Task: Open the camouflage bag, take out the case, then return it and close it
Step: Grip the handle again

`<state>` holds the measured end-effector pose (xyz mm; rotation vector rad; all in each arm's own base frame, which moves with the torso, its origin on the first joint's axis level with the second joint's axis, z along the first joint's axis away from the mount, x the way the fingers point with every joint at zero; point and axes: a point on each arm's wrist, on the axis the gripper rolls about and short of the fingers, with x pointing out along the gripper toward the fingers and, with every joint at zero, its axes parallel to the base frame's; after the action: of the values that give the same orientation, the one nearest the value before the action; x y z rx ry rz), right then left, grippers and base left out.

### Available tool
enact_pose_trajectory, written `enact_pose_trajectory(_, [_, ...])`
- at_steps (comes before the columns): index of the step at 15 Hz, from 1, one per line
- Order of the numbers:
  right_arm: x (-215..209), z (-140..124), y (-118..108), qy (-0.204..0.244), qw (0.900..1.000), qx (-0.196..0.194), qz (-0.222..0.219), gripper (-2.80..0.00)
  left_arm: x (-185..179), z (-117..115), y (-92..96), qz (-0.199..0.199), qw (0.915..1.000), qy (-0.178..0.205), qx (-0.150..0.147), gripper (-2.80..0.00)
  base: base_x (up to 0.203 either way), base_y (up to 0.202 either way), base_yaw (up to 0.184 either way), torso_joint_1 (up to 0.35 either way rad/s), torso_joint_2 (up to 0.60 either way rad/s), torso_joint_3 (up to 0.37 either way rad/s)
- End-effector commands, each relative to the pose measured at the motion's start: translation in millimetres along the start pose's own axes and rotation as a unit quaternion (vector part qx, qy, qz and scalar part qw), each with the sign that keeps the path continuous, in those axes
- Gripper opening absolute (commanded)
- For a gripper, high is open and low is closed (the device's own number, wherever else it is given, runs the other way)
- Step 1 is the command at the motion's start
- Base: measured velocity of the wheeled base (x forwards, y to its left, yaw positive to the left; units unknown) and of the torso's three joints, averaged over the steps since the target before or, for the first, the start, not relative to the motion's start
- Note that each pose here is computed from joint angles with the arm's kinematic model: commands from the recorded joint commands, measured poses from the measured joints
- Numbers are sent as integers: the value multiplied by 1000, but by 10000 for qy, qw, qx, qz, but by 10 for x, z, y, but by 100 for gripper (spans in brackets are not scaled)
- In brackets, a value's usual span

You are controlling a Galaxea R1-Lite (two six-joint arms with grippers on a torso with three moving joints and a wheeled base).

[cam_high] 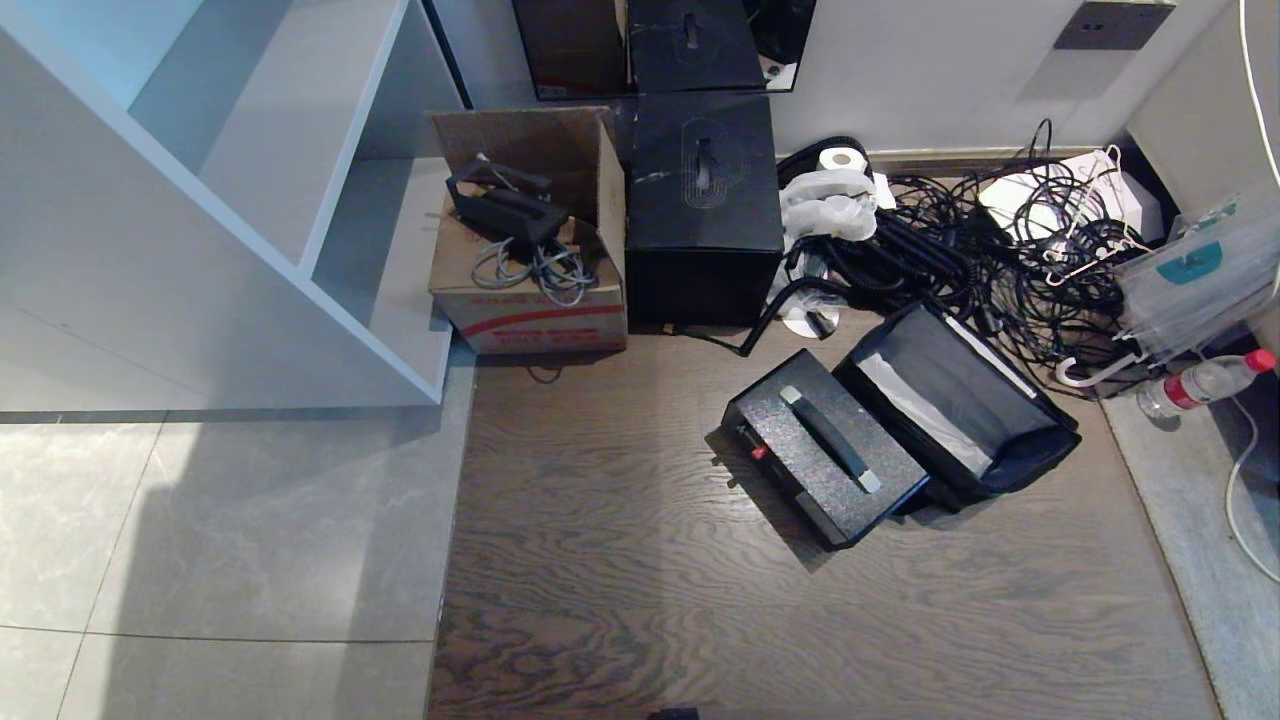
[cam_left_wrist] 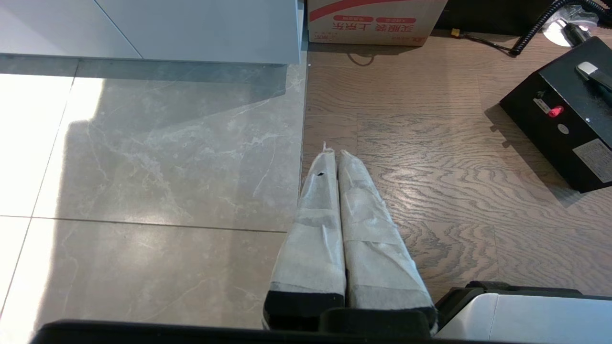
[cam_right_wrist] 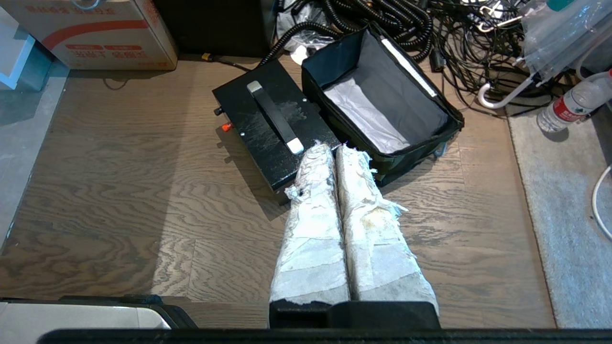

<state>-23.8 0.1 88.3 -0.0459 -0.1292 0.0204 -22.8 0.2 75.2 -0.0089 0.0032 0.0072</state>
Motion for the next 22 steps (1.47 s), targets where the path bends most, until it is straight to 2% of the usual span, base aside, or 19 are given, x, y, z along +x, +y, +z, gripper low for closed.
enact_pose_trajectory(1, [22, -113, 5, 214, 9998, 0, 8, -280, 0, 0, 0, 2, 10000, -1, -1, -280, 0, 0, 0, 0, 0, 0])
enact_pose_trajectory(13, [22, -113, 5, 214, 9998, 0, 9, -280, 0, 0, 0, 2, 10000, -1, -1, -280, 0, 0, 0, 0, 0, 0])
enact_pose_trajectory(17, [22, -113, 5, 214, 9998, 9, 15, -280, 0, 0, 0, 2, 10000, -1, -1, -280, 130, 0, 1, 2, 2, 1])
enact_pose_trajectory(22, [22, -113, 5, 214, 9998, 1, 15, -280, 0, 0, 0, 2, 10000, -1, -1, -280, 0, 0, 0, 0, 0, 0])
